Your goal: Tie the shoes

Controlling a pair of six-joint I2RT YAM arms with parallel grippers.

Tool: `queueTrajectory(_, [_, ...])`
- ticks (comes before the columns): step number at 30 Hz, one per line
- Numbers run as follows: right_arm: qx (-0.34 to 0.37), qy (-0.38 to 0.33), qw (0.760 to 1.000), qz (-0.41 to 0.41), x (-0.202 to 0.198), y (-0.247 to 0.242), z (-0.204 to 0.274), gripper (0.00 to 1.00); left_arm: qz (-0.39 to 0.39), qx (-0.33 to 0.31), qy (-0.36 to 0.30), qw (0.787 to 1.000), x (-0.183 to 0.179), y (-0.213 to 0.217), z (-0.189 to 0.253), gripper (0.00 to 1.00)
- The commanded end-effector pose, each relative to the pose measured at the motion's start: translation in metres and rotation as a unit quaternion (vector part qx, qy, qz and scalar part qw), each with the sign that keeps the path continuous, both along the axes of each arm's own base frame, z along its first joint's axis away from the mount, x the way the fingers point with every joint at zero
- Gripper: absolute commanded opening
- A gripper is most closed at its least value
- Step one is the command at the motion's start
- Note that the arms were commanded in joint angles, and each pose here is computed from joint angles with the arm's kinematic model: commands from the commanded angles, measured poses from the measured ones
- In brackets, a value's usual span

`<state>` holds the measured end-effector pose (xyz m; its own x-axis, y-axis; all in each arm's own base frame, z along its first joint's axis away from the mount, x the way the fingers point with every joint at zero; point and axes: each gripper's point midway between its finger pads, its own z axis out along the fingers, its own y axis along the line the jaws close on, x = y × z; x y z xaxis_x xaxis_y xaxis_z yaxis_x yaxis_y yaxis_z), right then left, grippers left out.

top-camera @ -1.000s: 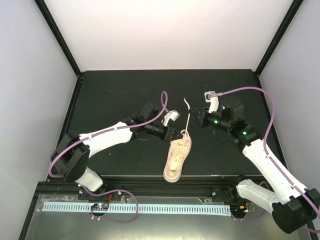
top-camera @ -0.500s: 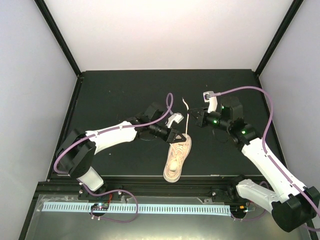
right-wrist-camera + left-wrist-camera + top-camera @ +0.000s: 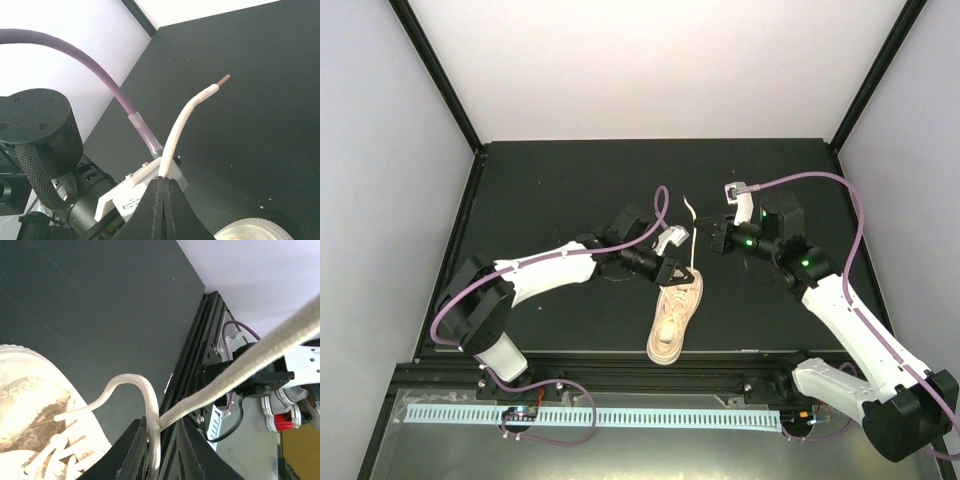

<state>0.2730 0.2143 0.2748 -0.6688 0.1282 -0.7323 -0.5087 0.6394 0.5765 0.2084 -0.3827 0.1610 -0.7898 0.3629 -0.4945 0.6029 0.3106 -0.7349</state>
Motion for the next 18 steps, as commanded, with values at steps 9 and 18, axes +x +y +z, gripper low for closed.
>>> queueTrajectory(9, [0.010, -0.021, 1.000, 0.012, 0.0003, 0.0050, 0.0168, 0.02, 0.029, 0.003, -0.049, 0.998, 0.0199, -0.0069, 0.0148, 0.20])
queueTrajectory(18, [0.010, -0.010, 1.000, 0.019, 0.0024, 0.0089, 0.0114, 0.02, 0.029, 0.004, -0.052, 0.998, 0.0188, -0.0086, 0.0146, 0.14])
